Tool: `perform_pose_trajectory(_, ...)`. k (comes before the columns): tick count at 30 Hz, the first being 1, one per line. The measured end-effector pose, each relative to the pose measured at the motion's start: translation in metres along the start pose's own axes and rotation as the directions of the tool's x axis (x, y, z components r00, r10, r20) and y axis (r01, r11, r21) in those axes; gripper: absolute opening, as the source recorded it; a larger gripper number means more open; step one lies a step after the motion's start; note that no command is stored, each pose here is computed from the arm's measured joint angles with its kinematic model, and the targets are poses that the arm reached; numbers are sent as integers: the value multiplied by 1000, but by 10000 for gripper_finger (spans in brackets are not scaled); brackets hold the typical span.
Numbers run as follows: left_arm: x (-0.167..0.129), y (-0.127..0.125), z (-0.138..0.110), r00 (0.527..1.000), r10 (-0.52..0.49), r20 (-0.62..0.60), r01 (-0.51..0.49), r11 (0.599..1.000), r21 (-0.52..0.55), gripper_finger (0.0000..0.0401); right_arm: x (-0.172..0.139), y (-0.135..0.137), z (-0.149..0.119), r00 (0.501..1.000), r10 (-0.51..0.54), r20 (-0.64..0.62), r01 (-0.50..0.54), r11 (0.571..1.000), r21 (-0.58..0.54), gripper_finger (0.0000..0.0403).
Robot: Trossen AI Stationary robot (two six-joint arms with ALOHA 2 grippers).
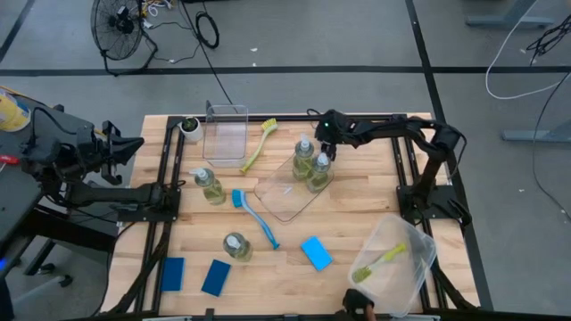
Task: Pick & Place Kitchen Sink Supplies
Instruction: Put the blue sponge into the top transparent bin
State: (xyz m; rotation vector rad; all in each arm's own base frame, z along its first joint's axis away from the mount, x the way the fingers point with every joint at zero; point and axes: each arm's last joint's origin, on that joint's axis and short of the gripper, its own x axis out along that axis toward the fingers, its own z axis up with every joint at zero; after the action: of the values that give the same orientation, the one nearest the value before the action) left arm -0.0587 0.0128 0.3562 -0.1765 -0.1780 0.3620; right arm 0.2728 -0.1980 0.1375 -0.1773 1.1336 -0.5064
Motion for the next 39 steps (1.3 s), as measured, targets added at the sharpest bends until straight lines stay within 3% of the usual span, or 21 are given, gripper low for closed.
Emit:
perform_pose_trajectory(5, 0, 0, 0, 1000, 0, 0, 0, 1000, -1, 25, 0, -7, 0, 1000, 14, 5, -14, 998, 65, 270)
perform_pose_trajectory(9, 0, 0, 0, 1000, 0, 0, 0, 1000, 0, 25, 1, -8, -8, 995, 89, -36, -84, 990, 111, 270)
perform_pose_trajectory(14, 0, 0, 0, 1000, 0, 0, 0, 1000, 0, 25, 2, -13, -10, 996, 84, -38, -78, 986, 150, 270)
perform_pose_trajectory(31, 0, 0, 0, 1000, 0, 0, 0, 1000, 0, 25, 5, -16, -13, 990, 138, -9, -134, 975, 178, 203)
perform_pose_trajectory(39, 0, 0, 0, 1000, 0, 0, 0, 1000, -1, 25, 8, -16, -12, 988, 154, 13, -153, 968, 199, 219)
